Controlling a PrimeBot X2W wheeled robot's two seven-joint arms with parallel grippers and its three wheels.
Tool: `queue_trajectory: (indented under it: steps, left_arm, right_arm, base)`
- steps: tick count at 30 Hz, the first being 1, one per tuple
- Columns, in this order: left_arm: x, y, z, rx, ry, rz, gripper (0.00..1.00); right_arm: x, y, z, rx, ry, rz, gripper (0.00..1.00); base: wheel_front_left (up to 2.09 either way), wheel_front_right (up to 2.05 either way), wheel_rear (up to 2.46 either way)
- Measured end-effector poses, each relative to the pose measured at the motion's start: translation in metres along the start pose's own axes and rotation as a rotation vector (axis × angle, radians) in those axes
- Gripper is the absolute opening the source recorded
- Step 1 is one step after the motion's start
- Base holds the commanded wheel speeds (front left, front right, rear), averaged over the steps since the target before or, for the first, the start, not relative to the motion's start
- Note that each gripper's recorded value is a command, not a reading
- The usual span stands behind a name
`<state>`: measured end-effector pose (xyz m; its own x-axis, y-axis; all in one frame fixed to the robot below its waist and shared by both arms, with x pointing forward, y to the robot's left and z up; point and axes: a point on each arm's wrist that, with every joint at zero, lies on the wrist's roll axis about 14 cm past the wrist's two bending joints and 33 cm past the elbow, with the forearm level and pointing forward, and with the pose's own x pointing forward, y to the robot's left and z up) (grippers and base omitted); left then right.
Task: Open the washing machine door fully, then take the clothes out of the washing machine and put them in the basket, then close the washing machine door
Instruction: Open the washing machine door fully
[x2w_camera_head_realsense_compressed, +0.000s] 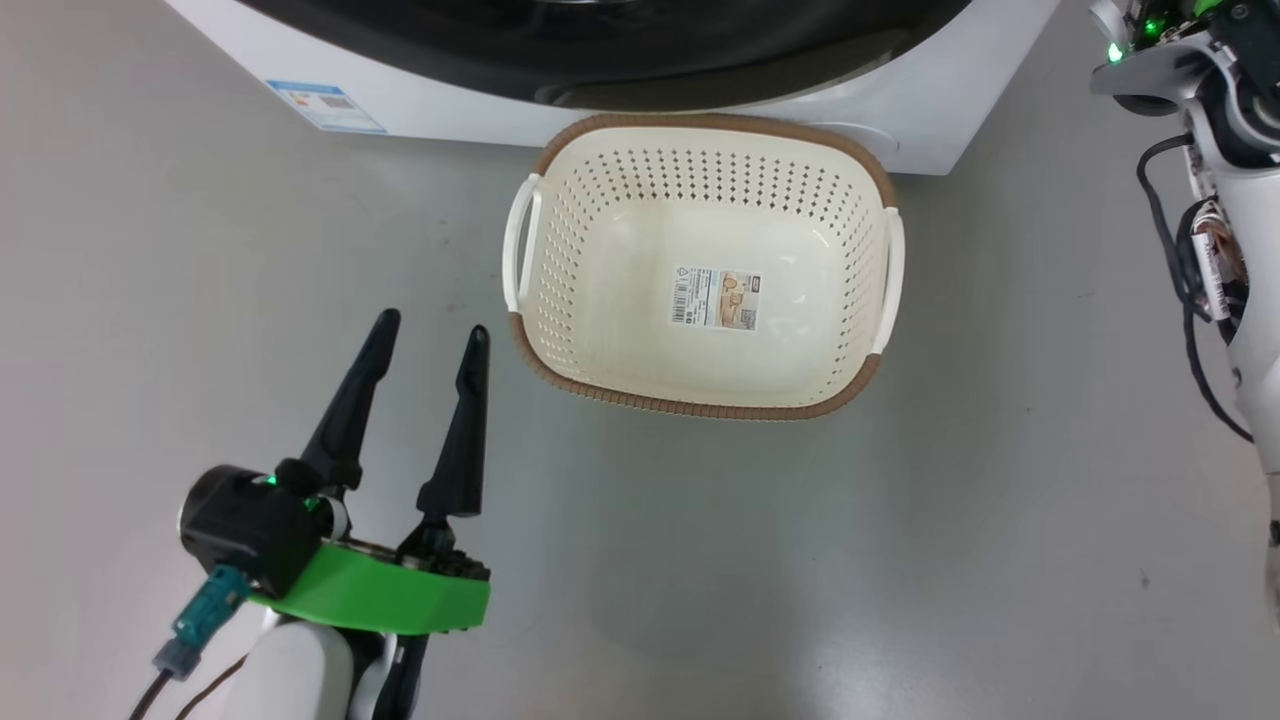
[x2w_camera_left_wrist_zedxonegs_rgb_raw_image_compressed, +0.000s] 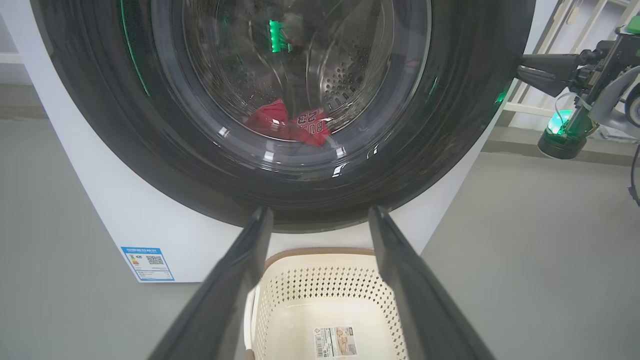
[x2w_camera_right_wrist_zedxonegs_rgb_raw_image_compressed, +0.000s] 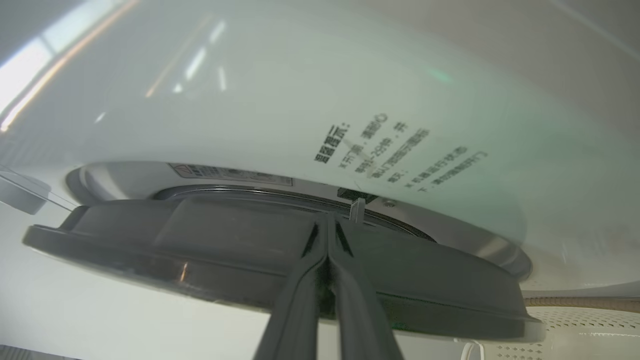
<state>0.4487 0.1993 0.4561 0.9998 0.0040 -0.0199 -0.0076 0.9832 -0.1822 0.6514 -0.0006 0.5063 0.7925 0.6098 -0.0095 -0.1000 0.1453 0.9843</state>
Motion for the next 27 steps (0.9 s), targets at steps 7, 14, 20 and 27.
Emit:
queue_trajectory:
  steps: [7, 14, 20, 27]
  left_arm:
    - [-0.001, -0.001, -0.004, -0.001, 0.014, -0.003, 1.00]
    - [-0.001, 0.000, -0.007, 0.004, 0.025, -0.003, 1.00]
    - [0.003, -0.002, -0.003, 0.009, 0.014, -0.012, 1.00]
    - [0.003, -0.006, 0.003, 0.016, 0.000, -0.023, 1.00]
  right_arm:
    - [0.010, 0.006, 0.002, 0.021, 0.019, 0.022, 0.00]
    - [0.015, 0.004, -0.002, 0.020, 0.066, 0.022, 0.00]
    - [0.014, 0.005, -0.006, 0.031, 0.101, 0.021, 0.00]
    - [0.009, 0.021, -0.009, 0.012, 0.143, 0.048, 0.00]
  base:
    - [0.00, 0.00, 0.00]
    - [0.00, 0.00, 0.00]
    - [0.00, 0.00, 0.00]
    - [0.00, 0.00, 0.00]
